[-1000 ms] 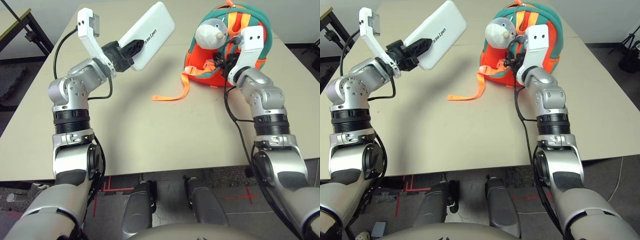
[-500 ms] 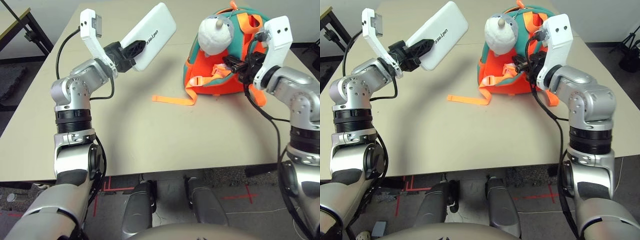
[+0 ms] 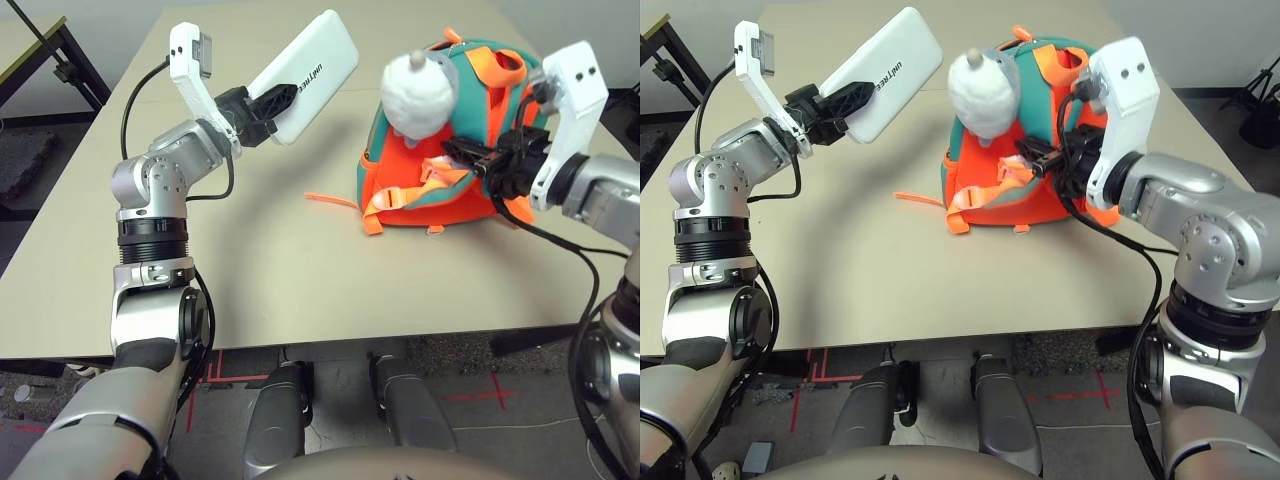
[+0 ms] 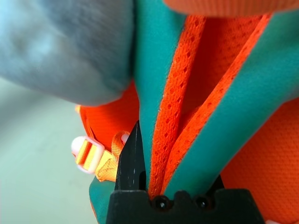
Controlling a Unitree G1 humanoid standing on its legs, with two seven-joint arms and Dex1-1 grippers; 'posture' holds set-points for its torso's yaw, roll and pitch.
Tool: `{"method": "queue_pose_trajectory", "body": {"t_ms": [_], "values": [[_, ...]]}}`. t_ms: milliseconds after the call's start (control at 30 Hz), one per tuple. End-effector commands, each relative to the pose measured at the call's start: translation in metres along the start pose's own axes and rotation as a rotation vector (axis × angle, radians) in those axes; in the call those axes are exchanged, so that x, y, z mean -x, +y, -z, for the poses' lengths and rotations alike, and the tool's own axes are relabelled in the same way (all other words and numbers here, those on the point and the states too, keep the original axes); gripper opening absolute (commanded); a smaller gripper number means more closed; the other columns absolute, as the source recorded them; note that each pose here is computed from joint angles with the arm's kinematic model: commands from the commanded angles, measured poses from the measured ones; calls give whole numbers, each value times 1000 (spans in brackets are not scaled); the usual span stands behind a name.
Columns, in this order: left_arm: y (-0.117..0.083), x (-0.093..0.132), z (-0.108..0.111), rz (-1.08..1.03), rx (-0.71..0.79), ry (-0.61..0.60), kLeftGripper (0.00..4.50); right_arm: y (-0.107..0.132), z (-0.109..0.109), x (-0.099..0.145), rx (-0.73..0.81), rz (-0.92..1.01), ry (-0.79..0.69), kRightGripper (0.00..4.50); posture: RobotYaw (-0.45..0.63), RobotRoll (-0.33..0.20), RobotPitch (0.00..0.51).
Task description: Put the pencil case into the backpack and zip it.
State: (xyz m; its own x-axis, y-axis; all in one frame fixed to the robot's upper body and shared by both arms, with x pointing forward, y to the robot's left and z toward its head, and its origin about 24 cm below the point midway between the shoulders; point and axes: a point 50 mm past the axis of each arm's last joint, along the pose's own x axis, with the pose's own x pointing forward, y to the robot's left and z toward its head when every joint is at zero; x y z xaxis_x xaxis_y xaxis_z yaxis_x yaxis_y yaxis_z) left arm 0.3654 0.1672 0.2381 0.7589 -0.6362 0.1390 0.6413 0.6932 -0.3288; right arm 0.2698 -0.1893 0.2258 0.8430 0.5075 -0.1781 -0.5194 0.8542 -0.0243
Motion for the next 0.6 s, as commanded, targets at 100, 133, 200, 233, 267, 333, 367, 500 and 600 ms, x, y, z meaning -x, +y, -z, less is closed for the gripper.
{"method": "queue_pose_trajectory", "body": {"t_ms": [100,133,200,233,267,333,367,500,600], "values": [[-5,6,-28,127,-39,-3,1206,-6,14,-2,25,32,14,405,-211,0,132],[-5,8,-32,148,-45,6,1206,-7,15,-2,26,33,18,405,-208,0,132],[-4,12,-41,186,-59,18,1206,-10,18,-4,29,35,22,405,-206,0,130],[-3,14,-47,207,-67,23,1206,-11,19,-5,30,36,23,405,-205,0,130],[-3,16,-51,222,-76,25,1206,-12,19,-5,32,37,23,405,-204,0,129],[-3,19,-61,254,-86,31,1206,-14,20,-7,35,39,23,404,-204,0,129],[-3,20,-64,272,-89,37,1206,-15,20,-8,38,40,22,404,-204,0,129],[-5,22,-68,331,-110,78,1206,-16,20,-12,46,38,19,404,-204,0,129],[-8,22,-68,377,-121,123,1206,-16,21,-15,47,33,18,404,-203,0,132]]}}
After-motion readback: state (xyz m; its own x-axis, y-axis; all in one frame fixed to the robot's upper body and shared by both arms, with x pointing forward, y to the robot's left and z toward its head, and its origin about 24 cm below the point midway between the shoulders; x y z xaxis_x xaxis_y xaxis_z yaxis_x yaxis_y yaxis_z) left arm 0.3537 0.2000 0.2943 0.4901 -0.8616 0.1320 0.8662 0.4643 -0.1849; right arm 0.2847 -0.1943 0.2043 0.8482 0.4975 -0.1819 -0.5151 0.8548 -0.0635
